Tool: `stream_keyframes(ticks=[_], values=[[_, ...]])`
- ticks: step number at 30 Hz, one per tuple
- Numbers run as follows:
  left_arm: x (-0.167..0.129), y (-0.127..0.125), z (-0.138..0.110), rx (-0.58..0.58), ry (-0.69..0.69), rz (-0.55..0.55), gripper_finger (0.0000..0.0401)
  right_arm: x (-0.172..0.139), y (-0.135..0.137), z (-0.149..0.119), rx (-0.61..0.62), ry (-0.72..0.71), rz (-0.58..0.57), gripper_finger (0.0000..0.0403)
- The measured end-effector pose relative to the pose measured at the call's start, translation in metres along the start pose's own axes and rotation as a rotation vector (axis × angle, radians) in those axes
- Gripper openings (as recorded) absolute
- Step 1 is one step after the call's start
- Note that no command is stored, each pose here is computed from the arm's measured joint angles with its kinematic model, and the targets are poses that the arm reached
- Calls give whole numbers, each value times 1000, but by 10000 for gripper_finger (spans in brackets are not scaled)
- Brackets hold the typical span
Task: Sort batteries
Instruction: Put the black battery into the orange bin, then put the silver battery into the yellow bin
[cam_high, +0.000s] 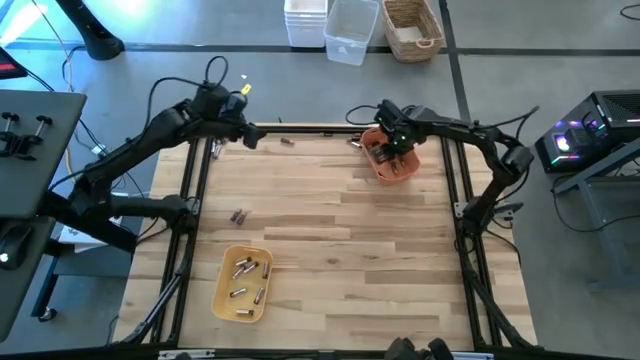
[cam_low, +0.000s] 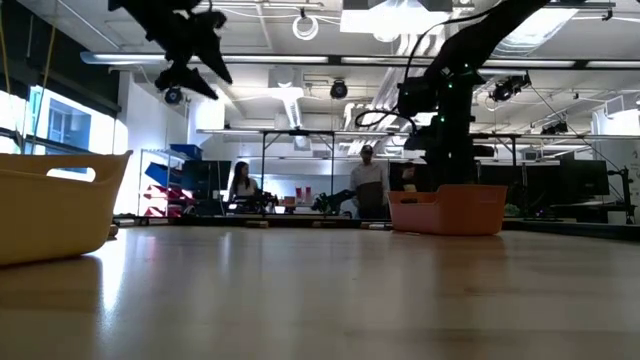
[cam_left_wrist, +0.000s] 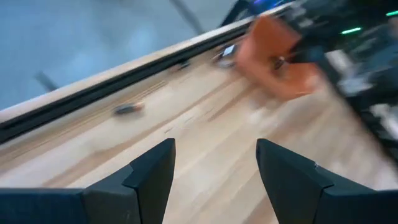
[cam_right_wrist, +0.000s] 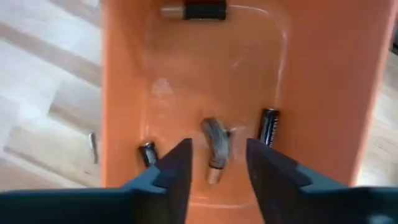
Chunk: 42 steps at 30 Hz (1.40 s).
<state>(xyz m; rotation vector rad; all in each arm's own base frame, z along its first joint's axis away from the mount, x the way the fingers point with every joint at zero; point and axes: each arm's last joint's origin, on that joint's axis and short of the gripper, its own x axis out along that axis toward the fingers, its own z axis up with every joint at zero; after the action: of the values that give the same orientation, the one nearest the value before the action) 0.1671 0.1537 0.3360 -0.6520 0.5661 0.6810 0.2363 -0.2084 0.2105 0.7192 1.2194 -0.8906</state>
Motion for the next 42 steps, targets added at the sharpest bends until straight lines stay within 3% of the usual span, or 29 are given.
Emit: stream_keyframes(ticks=[4, 9, 12, 15, 19, 23, 26, 29, 31, 38, 42], values=[[22, 21, 4, -22, 54, 148, 218, -8, 4, 5, -12, -14, 40, 190], [48, 73, 10, -143, 84, 564, 213, -23, 7, 17, -2, -64, 94, 200], [69, 107, 6, -237, 181, 681, 202, -32, 10, 23, -3, -91, 127, 201], [89, 135, 1, -344, 235, 746, 190, -39, 12, 27, -4, -106, 170, 201], [107, 143, 14, -399, 159, 816, 177, -46, 14, 31, -5, -121, 209, 202], [124, 152, 16, -386, 217, 829, 154, -47, 17, 30, -16, -122, 215, 202], [134, 160, 11, -324, 303, 849, 111, -48, 20, 29, -27, -121, 218, 202], [143, 167, 2, -293, 389, 883, 40, -48, 23, 28, -40, -122, 221, 202], [145, 167, 8, -299, 362, 895, 11, -48, 26, 27, -51, -122, 224, 202], [145, 171, 24, -517, 196, 920, 2, -49, 34, 25, -75, -138, 238, 202], [146, 170, 16, -635, 172, 965, 1, -50, 38, 24, -112, -140, 237, 202]])
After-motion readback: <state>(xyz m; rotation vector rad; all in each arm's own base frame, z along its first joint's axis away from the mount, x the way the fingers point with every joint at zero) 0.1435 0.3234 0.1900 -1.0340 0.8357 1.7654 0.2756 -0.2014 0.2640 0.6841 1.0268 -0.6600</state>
